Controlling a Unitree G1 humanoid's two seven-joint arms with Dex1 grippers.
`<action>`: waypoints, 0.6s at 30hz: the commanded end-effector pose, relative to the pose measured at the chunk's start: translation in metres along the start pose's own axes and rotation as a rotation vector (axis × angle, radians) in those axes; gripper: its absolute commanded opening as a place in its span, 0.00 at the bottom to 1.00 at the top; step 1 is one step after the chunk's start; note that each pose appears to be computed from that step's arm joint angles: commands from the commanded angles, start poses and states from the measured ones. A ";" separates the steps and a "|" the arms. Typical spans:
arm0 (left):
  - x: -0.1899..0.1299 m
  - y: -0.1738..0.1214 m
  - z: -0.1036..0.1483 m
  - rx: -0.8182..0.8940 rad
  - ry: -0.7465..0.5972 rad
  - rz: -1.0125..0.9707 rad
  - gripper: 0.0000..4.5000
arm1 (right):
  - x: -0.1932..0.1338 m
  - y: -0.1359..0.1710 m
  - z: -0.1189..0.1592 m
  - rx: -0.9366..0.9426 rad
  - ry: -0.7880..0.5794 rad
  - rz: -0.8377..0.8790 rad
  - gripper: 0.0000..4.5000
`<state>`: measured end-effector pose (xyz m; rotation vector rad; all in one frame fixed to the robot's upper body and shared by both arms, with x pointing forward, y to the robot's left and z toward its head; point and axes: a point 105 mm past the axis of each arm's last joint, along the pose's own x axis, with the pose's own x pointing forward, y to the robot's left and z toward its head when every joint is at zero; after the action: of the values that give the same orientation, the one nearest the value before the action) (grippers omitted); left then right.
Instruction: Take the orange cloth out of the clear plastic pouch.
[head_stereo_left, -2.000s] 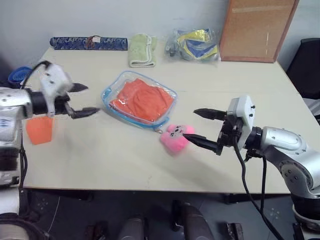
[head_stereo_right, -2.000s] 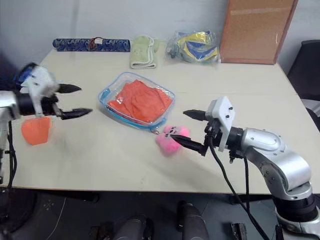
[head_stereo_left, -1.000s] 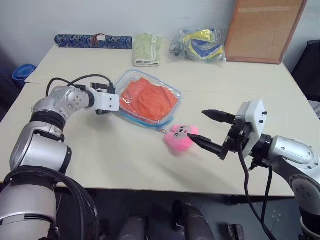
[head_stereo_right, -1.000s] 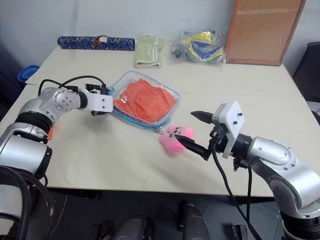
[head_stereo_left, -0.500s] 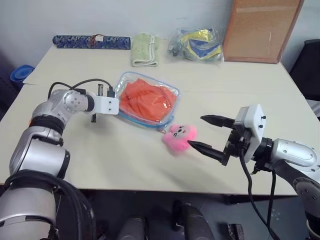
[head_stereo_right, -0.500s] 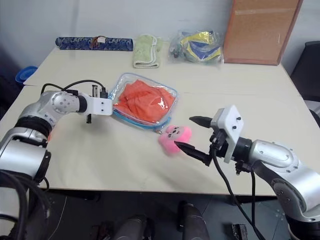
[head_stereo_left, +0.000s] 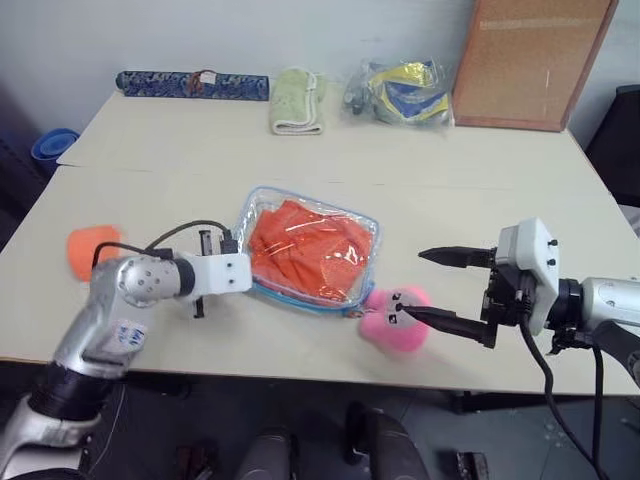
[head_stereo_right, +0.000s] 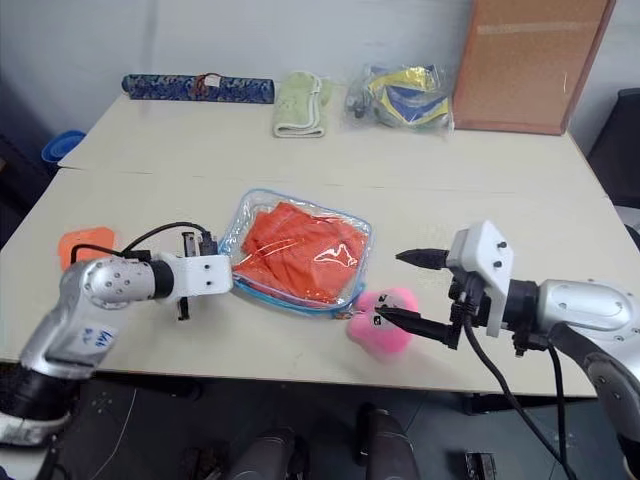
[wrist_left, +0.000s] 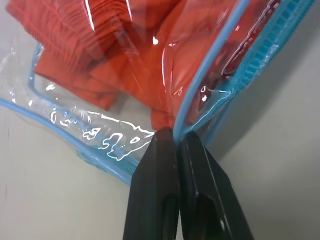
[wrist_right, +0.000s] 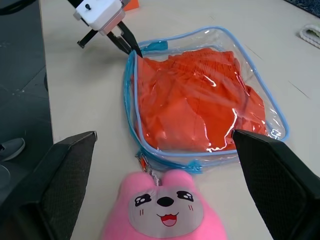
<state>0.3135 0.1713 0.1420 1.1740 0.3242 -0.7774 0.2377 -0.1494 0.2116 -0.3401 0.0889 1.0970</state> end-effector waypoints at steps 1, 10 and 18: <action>-0.004 -0.006 0.007 -0.089 0.042 0.027 0.00 | -0.005 0.001 0.005 -0.048 0.005 -0.002 1.00; 0.011 -0.017 0.026 -0.270 0.021 0.018 0.00 | -0.001 0.009 0.004 -0.034 -0.005 -0.003 1.00; 0.012 -0.020 0.022 -0.304 0.029 0.009 0.21 | -0.004 0.011 -0.002 -0.023 0.014 -0.029 1.00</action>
<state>0.3093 0.1475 0.1311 0.9142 0.4441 -0.6482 0.2305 -0.1513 0.1963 -0.3339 0.1447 1.0720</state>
